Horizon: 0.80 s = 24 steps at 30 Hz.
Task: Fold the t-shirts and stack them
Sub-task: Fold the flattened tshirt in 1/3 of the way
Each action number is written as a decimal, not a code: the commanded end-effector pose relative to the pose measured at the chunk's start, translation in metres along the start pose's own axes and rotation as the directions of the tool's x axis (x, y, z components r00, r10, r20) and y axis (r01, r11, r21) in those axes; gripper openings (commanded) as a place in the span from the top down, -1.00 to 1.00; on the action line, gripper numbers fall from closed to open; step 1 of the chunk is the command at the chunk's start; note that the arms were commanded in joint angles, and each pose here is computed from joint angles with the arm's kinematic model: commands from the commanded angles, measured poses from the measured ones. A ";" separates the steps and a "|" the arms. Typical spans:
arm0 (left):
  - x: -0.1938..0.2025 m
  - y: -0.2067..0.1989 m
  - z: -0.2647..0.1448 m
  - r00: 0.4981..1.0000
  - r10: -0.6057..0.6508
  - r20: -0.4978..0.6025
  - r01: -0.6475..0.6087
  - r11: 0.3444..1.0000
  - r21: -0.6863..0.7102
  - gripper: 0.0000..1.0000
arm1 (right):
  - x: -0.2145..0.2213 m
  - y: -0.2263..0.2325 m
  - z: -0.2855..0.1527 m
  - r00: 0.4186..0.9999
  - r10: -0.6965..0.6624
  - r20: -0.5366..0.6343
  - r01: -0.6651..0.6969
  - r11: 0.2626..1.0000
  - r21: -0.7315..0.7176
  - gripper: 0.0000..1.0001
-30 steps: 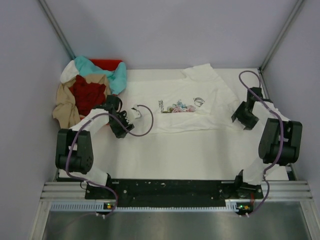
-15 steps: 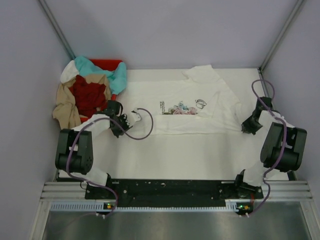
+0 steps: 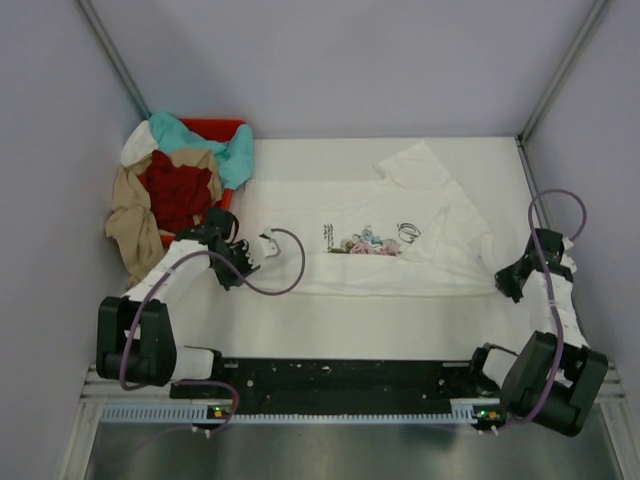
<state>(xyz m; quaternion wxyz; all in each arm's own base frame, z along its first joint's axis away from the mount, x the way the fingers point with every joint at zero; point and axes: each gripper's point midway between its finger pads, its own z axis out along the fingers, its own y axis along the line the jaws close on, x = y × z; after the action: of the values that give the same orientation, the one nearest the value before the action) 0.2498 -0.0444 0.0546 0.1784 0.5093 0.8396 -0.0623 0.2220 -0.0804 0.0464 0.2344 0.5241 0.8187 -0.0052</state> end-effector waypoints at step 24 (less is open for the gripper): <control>-0.046 -0.018 -0.047 0.999 -0.031 0.013 0.028 0.989 0.148 -0.15 | -0.045 0.025 -0.064 0.971 -0.052 0.233 0.079 0.991 -0.110 0.00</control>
<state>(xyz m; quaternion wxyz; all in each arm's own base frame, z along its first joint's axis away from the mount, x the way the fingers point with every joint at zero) 0.2040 -0.0449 0.0744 0.0738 0.5262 0.8401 -0.1087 0.1829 -0.0973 0.0684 0.2512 0.5840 0.7690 -0.0666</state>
